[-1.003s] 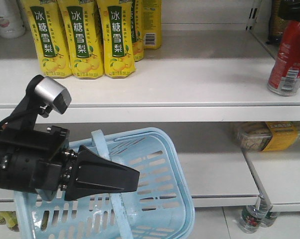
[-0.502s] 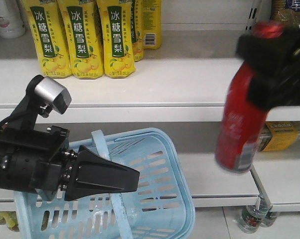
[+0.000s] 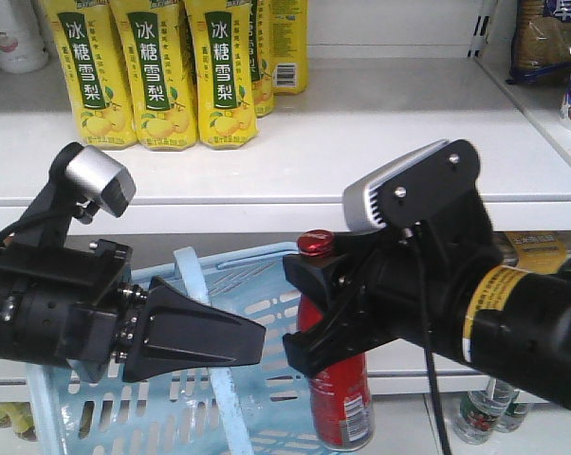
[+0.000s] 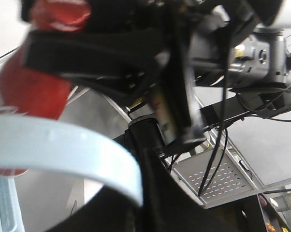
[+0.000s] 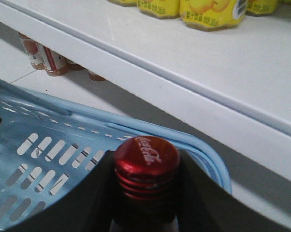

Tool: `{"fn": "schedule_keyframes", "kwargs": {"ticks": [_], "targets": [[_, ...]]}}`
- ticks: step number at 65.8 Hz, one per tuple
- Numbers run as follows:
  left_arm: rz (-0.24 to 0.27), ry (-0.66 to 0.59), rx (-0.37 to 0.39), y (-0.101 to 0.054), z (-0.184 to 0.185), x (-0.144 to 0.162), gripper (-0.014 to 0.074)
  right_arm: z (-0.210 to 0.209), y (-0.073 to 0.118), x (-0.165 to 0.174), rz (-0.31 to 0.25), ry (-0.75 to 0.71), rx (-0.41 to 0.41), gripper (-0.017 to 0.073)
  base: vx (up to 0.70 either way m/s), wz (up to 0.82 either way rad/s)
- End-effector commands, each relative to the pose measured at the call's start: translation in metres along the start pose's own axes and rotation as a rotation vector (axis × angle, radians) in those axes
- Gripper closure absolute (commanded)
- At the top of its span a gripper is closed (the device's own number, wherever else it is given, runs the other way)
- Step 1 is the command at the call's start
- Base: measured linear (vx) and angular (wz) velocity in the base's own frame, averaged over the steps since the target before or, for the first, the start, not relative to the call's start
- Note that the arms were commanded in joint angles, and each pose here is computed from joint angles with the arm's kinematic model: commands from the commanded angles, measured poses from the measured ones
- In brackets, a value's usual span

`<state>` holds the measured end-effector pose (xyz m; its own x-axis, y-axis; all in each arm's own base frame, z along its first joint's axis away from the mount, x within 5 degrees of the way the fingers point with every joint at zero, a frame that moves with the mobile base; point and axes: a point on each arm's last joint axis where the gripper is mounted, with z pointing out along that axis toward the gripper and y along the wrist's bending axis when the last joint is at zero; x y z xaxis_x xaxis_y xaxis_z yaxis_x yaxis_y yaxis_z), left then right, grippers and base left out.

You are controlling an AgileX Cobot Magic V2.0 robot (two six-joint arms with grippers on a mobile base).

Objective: Place coke in basket with both arms
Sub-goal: 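Lower the bottle into the basket and open the right gripper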

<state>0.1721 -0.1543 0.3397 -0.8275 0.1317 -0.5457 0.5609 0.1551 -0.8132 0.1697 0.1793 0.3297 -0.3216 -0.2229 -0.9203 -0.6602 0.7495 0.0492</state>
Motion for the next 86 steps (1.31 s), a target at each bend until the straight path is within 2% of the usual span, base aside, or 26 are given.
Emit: {"fn": "schedule_keyframes", "kwargs": {"ticks": [1,13,21,27,39,47,67,72,79,86], "targets": [[0.027,-0.043,0.102,-0.021,-0.004,-0.005,0.0600,0.001,0.008,-0.020,-0.007,-0.132,-0.070,0.0564,0.00,0.00],[0.027,-0.043,0.102,-0.021,-0.004,-0.005,0.0600,0.014,0.008,-0.013,-0.003,-0.088,-0.066,0.0554,0.00,0.00],[0.027,-0.043,0.102,-0.021,-0.004,-0.005,0.0600,0.016,0.008,-0.012,-0.005,-0.083,-0.065,0.0513,0.00,0.00],[0.027,-0.043,0.102,-0.021,-0.004,-0.005,0.0600,0.016,0.008,-0.012,-0.008,-0.083,-0.065,0.0454,0.00,0.00],[0.027,-0.043,0.102,-0.021,-0.004,-0.005,0.0600,0.016,0.008,-0.012,-0.008,-0.083,-0.065,0.0265,0.00,0.00],[0.027,-0.043,0.102,-0.021,-0.004,-0.005,0.0600,0.016,0.008,-0.012,-0.008,-0.083,-0.065,0.0201,0.00,0.00],[0.027,-0.043,0.102,-0.021,-0.004,-0.005,0.0600,0.016,0.008,-0.012,-0.018,-0.084,-0.061,0.0200,0.00,0.00],[0.027,-0.043,0.102,-0.021,-0.004,-0.005,0.0600,0.014,0.007,-0.012,-0.038,-0.085,-0.055,0.0200,0.00,0.00],[0.027,-0.043,0.102,-0.021,-0.004,-0.005,0.0600,0.005,0.003,-0.013,-0.069,-0.073,-0.020,0.0216,0.00,0.00],[0.027,-0.043,0.102,-0.021,-0.004,-0.005,0.0600,-0.013,-0.005,-0.014,-0.092,-0.037,0.053,0.0272,0.00,0.00]]}}
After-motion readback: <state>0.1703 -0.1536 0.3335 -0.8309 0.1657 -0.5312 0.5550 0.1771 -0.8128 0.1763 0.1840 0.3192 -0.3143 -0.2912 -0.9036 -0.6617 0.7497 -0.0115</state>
